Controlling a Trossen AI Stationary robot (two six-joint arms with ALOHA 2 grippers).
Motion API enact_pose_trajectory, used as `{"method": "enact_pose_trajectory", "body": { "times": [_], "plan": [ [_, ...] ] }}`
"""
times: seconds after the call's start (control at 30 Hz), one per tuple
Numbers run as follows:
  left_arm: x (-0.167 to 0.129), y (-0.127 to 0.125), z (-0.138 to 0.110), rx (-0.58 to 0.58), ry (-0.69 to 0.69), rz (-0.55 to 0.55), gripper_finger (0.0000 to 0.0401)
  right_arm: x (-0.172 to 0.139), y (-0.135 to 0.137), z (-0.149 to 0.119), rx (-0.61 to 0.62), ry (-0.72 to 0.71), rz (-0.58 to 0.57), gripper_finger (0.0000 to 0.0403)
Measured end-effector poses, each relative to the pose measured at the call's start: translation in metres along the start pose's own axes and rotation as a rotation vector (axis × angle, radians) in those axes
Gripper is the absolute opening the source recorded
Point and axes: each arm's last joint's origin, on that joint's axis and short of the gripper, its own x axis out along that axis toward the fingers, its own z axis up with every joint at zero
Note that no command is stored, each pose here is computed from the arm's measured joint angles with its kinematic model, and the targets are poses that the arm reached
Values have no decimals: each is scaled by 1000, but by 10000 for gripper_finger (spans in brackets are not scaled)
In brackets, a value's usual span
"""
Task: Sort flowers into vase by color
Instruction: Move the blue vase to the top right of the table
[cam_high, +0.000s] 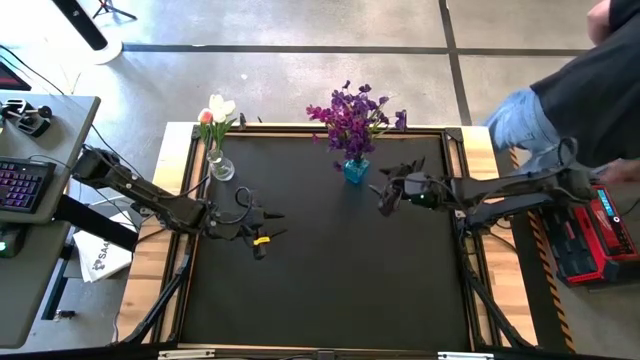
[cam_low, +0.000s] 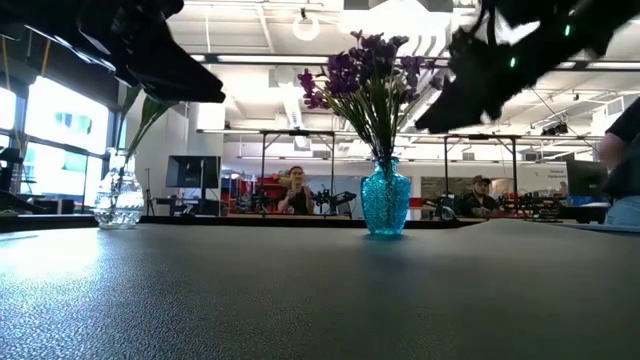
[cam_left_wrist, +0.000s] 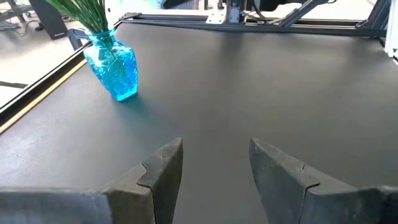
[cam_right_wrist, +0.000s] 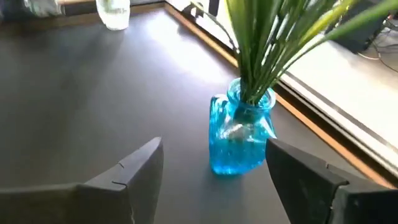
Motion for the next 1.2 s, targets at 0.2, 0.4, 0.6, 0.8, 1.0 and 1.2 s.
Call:
{"method": "enact_pose_trajectory", "body": {
  "times": [0.2,0.4,0.6,0.8,1.0,1.2],
  "plan": [
    [0,0,0,-1,-2,1,172,23,-18,-17,87,-124,14,273],
    [0,1,0,-2,-2,4,172,50,-29,-21,60,-133,17,280],
    [0,1,0,-10,-2,4,172,72,-38,-22,29,-118,-11,280],
    [0,0,1,-12,-4,3,172,93,-38,-12,4,-98,42,280],
    [0,0,1,-23,-7,2,172,105,-35,-8,-25,-77,40,264],
    [0,0,1,-23,-8,0,172,105,-35,-8,-18,-72,37,189]
  ]
}}
